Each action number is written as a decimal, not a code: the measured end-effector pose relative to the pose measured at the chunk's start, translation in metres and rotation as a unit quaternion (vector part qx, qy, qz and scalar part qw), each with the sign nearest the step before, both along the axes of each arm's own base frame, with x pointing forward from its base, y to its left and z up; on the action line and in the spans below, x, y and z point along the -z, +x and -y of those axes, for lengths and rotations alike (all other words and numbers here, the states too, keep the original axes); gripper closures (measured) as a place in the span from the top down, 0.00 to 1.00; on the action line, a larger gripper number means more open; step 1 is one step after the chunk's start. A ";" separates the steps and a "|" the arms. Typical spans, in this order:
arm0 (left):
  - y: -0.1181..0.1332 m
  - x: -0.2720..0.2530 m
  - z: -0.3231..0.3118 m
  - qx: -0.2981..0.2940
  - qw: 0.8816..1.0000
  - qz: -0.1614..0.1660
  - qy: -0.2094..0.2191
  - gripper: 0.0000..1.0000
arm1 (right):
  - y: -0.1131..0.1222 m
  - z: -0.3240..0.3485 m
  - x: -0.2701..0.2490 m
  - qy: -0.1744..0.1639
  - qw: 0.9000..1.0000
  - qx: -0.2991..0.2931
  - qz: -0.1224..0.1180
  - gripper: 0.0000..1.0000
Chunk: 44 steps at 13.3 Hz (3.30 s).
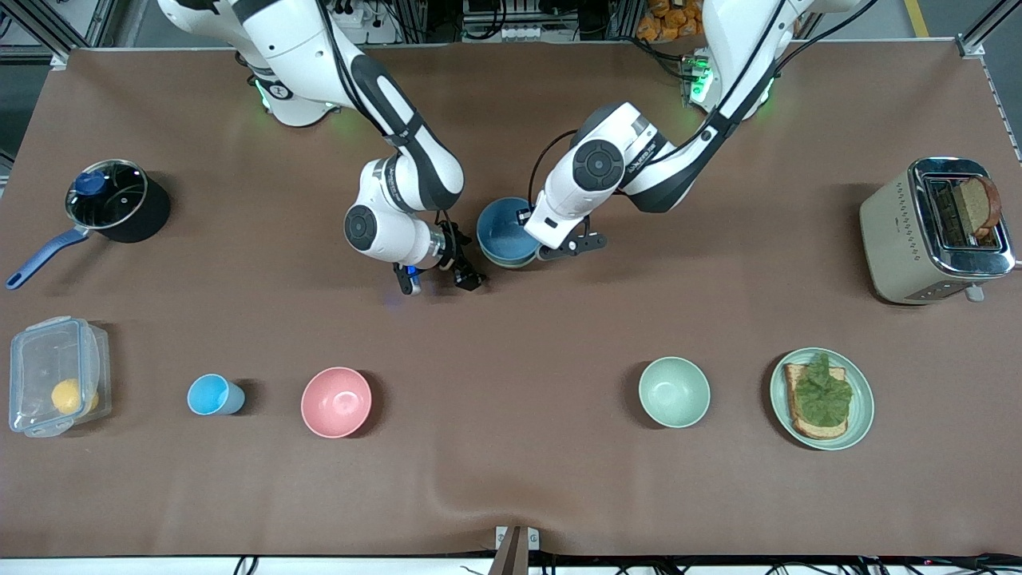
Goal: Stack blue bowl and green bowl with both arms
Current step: 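Lower the blue bowl into the green bowl with the left gripper, then open both grippers and lift them away from the stacked bowls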
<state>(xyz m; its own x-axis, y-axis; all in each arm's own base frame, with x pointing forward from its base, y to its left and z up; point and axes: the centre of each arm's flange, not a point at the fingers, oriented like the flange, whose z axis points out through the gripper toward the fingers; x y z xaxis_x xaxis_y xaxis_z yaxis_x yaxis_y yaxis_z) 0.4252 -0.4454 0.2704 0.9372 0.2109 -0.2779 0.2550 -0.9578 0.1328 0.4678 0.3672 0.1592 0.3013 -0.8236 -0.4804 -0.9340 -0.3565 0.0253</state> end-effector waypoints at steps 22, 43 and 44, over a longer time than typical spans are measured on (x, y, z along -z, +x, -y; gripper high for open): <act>-0.005 0.031 0.003 -0.003 1.000 -0.002 -0.008 0.64 | 0.001 -0.001 -0.001 0.003 1.000 -0.008 0.004 1.00; 0.116 -0.289 -0.201 -0.069 0.989 0.088 0.099 1.00 | 0.129 0.236 -0.206 -0.050 0.968 -0.235 -0.070 1.00; 0.124 -0.295 -0.218 -0.064 0.989 0.093 0.095 1.00 | 0.135 0.243 -0.218 -0.060 0.965 -0.249 -0.058 1.00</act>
